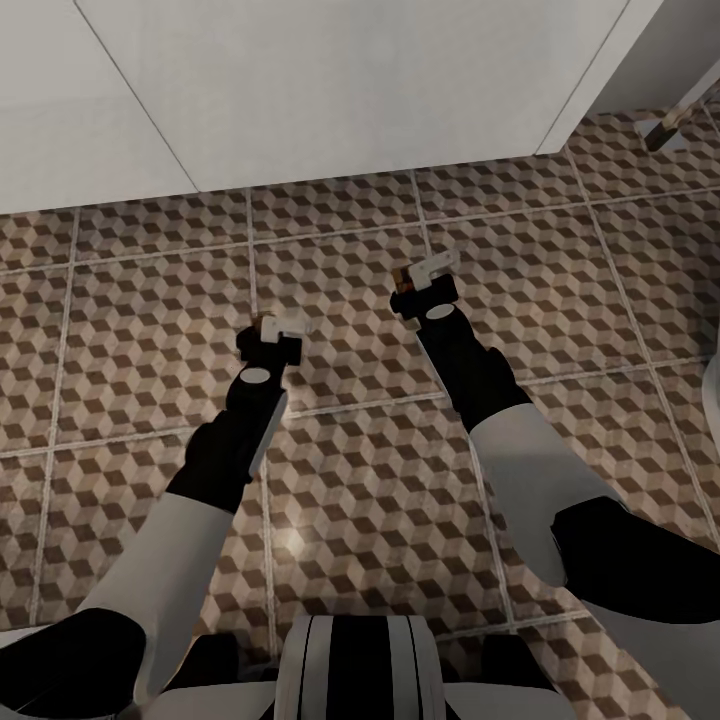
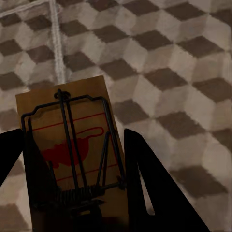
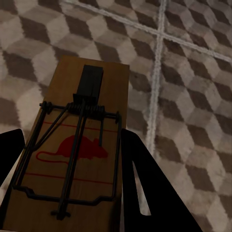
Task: Take the four mousetraps from the cabinet in the bathroom and place them on the bathroom floor. Make sure all four end up on the same floor surface, and ensure that at least two of them are either under or directly next to the same bathroom sink.
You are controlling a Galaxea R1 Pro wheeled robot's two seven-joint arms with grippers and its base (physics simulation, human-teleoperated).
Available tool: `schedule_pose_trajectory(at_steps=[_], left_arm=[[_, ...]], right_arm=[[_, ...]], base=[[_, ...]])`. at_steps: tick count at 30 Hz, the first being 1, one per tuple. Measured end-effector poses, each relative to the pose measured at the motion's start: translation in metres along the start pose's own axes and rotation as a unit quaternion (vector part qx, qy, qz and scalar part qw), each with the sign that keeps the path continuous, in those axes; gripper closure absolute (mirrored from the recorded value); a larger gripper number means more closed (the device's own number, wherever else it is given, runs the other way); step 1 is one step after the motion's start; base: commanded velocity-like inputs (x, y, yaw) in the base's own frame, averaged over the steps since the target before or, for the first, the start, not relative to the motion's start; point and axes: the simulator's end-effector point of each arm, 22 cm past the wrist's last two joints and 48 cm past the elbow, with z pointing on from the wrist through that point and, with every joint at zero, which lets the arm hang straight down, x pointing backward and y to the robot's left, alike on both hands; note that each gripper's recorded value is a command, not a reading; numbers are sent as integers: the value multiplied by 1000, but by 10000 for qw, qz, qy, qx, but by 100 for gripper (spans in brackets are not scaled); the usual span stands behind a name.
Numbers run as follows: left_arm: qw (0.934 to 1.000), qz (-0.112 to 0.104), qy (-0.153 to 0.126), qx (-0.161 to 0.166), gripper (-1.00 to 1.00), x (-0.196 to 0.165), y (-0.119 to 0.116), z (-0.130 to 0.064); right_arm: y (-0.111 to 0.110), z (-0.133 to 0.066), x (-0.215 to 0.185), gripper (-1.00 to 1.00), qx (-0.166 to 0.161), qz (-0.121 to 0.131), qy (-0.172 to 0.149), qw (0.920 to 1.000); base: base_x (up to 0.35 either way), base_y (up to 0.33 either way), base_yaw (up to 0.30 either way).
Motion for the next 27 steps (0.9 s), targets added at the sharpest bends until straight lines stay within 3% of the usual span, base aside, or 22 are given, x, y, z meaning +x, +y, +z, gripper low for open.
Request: schedule_pose_trajectory(at_steps=[4, 12, 18, 22, 27], left_arm=[[10000, 36, 82, -4, 100, 1, -1, 3], [9999, 67, -98, -66, 100, -39, 6, 15], [9993, 267, 189, -188, 100, -56, 15, 32], [9978, 401, 437, -290, 100, -47, 19, 44], [9980, 408, 398, -288, 100, -34, 16, 53]], right_arm=[[0, 0, 0, 100, 0, -3, 1, 10000], [1, 0, 2, 100, -12, -9, 22, 10000], [2, 1, 3, 100, -19, -18, 31, 10000], [2, 1, 3, 100, -21, -20, 35, 10000], [3, 1, 3, 100, -27, -20, 36, 10000]], base=[[0, 0, 0], [0, 0, 0], [0, 0, 0], [0, 0, 0], [0, 0, 0]])
